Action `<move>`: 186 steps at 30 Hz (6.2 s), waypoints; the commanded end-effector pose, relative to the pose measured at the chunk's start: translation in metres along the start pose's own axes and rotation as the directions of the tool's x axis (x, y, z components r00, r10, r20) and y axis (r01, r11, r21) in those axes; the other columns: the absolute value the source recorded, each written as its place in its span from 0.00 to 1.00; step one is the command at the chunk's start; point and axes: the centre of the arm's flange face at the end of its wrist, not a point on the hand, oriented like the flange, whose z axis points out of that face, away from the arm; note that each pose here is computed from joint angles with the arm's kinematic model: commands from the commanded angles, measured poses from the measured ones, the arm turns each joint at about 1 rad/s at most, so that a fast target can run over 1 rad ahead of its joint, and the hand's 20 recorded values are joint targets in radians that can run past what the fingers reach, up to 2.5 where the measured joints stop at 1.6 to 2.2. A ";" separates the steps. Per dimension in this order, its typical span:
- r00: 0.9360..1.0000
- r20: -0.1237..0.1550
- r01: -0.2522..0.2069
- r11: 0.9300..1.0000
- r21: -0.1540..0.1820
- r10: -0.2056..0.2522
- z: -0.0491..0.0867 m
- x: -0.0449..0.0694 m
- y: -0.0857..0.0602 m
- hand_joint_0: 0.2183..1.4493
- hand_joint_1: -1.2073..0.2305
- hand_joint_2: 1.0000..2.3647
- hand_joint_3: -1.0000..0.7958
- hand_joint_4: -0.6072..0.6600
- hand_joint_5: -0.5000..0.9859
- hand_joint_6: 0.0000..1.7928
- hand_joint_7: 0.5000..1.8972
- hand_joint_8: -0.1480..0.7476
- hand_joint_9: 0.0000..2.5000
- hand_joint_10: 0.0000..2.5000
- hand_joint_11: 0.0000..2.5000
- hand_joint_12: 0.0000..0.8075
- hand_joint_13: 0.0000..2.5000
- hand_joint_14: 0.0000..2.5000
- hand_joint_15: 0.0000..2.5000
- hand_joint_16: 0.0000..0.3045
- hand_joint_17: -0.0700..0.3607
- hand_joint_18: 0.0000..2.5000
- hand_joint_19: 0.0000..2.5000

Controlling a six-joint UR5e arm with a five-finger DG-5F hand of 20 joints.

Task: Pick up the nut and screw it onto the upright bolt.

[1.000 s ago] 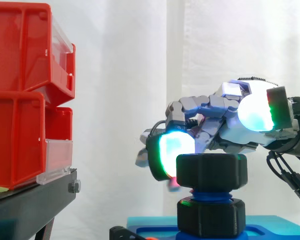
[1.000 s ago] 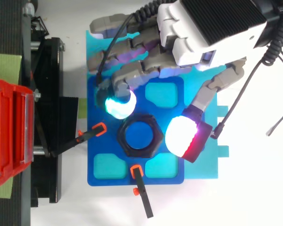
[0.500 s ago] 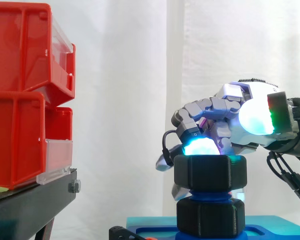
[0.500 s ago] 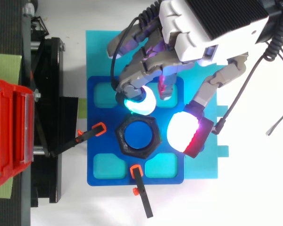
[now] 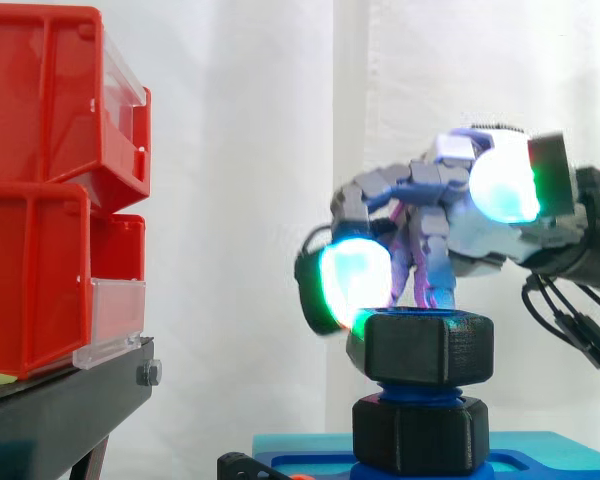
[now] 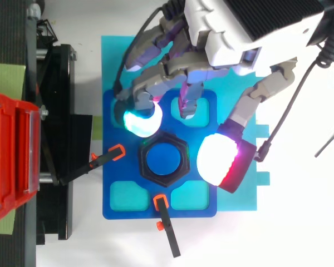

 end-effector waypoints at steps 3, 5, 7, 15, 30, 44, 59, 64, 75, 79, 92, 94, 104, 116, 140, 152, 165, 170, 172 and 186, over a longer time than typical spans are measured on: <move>0.999 -0.025 -0.034 0.999 0.006 0.034 0.007 -0.017 0.007 0.23 0.64 0.00 0.28 0.67 0.28 0.28 0.30 0.48 0.55 0.00 0.05 0.33 0.38 0.00 0.02 0.09 0.30 0.24 0.03; 0.999 -0.030 -0.038 0.999 0.012 0.039 0.006 -0.017 0.007 0.22 0.64 0.00 0.28 0.66 0.27 0.28 0.29 0.47 0.53 0.00 0.04 0.34 0.36 0.00 0.02 0.09 0.31 0.23 0.04; 0.999 -0.028 -0.046 0.999 0.015 0.046 0.007 -0.019 0.008 0.22 0.65 0.00 0.28 0.65 0.26 0.28 0.27 0.46 0.48 0.00 0.02 0.35 0.33 0.00 0.01 0.10 0.32 0.20 0.04; 0.994 -0.021 -0.102 0.993 0.065 0.104 0.019 -0.031 0.017 0.20 0.70 0.00 0.28 0.56 0.19 0.28 0.10 0.41 0.23 0.00 0.00 0.39 0.12 0.00 0.00 0.11 0.34 0.00 0.00; 0.991 -0.019 -0.132 0.982 0.136 0.136 0.018 0.013 0.017 0.19 0.82 0.00 0.28 0.49 0.14 0.28 0.02 0.35 0.00 0.00 0.00 0.39 0.00 0.00 0.00 0.13 0.38 0.00 0.00; 0.986 -0.049 -0.148 0.977 0.150 0.157 0.012 0.028 0.017 0.20 0.86 0.00 0.28 0.49 0.14 0.28 0.03 0.36 0.00 0.00 0.00 0.40 0.00 0.00 0.00 0.13 0.38 0.00 0.00; 0.985 -0.064 -0.151 0.978 0.141 0.161 0.012 0.031 0.019 0.20 0.84 0.00 0.28 0.59 0.18 0.28 0.25 0.40 0.03 0.00 0.00 0.39 0.00 0.00 0.00 0.13 0.37 0.00 0.00; 0.986 -0.058 -0.146 0.980 0.138 0.155 0.009 0.028 0.016 0.20 0.83 0.00 0.28 0.62 0.20 0.28 0.36 0.41 0.05 0.00 0.00 0.38 0.01 0.00 0.00 0.12 0.36 0.00 0.00; 0.990 -0.037 -0.130 0.985 0.112 0.135 0.010 0.022 0.013 0.21 0.80 0.00 0.28 0.63 0.27 0.28 0.60 0.45 0.12 0.00 0.00 0.37 0.06 0.00 0.00 0.11 0.34 0.00 0.00; 0.991 -0.030 -0.123 0.987 0.100 0.127 0.008 0.019 0.011 0.22 0.77 0.00 0.28 0.62 0.29 0.33 0.61 0.46 0.20 0.00 0.00 0.34 0.11 0.00 0.00 0.09 0.31 0.00 0.00; 0.991 -0.039 -0.121 0.989 0.087 0.125 -0.001 0.012 0.004 0.24 0.69 0.00 0.28 0.56 0.34 0.37 0.56 0.45 0.41 0.00 0.00 0.28 0.25 0.00 0.00 0.06 0.25 0.07 0.00; 0.991 -0.041 -0.122 0.989 0.087 0.126 -0.001 0.013 0.004 0.24 0.68 0.00 0.28 0.55 0.35 0.37 0.55 0.44 0.45 0.00 0.00 0.27 0.27 0.00 0.00 0.05 0.25 0.10 0.00; 0.993 -0.027 -0.112 0.992 0.061 0.114 0.008 -0.002 0.009 0.25 0.66 0.00 0.28 0.53 0.38 0.37 0.53 0.41 0.67 0.00 0.03 0.21 0.46 0.00 0.02 0.03 0.21 0.29 0.01; 0.994 -0.023 -0.103 0.994 0.043 0.104 0.010 -0.018 0.009 0.24 0.67 0.00 0.28 0.58 0.37 0.28 0.79 0.56 0.78 0.01 0.19 0.27 0.56 0.00 0.05 0.05 0.24 0.33 0.04; 0.992 -0.014 -0.122 0.991 0.062 0.124 0.016 0.013 0.015 0.19 0.71 0.00 0.28 0.54 0.19 0.28 0.05 0.37 0.07 0.00 0.00 0.38 0.00 0.00 0.00 0.13 0.36 0.00 0.00; 0.992 -0.019 -0.122 0.991 0.062 0.123 0.014 0.019 0.015 0.19 0.72 0.00 0.28 0.57 0.19 0.28 0.07 0.38 0.07 0.00 0.00 0.38 0.00 0.00 0.00 0.12 0.36 0.00 0.00; 0.993 -0.027 -0.113 0.991 0.065 0.115 0.013 0.021 0.015 0.19 0.71 0.00 0.28 0.59 0.20 0.28 0.12 0.40 0.09 0.00 0.00 0.38 0.00 0.00 0.00 0.12 0.36 0.00 0.00; 0.993 -0.027 -0.113 0.991 0.067 0.115 0.013 0.021 0.015 0.20 0.71 0.00 0.28 0.60 0.21 0.28 0.13 0.40 0.09 0.00 0.00 0.37 0.00 0.00 0.00 0.12 0.35 0.00 0.00; 0.993 -0.028 -0.114 0.991 0.066 0.116 0.014 0.021 0.016 0.20 0.70 0.00 0.28 0.60 0.21 0.28 0.13 0.40 0.09 0.00 0.00 0.37 0.00 0.00 0.00 0.12 0.35 0.00 0.00; 0.991 -0.049 -0.121 0.989 0.087 0.125 0.010 0.025 0.015 0.20 0.67 0.00 0.28 0.61 0.21 0.28 0.15 0.41 0.10 0.00 0.00 0.37 0.01 0.00 0.00 0.12 0.35 0.00 0.00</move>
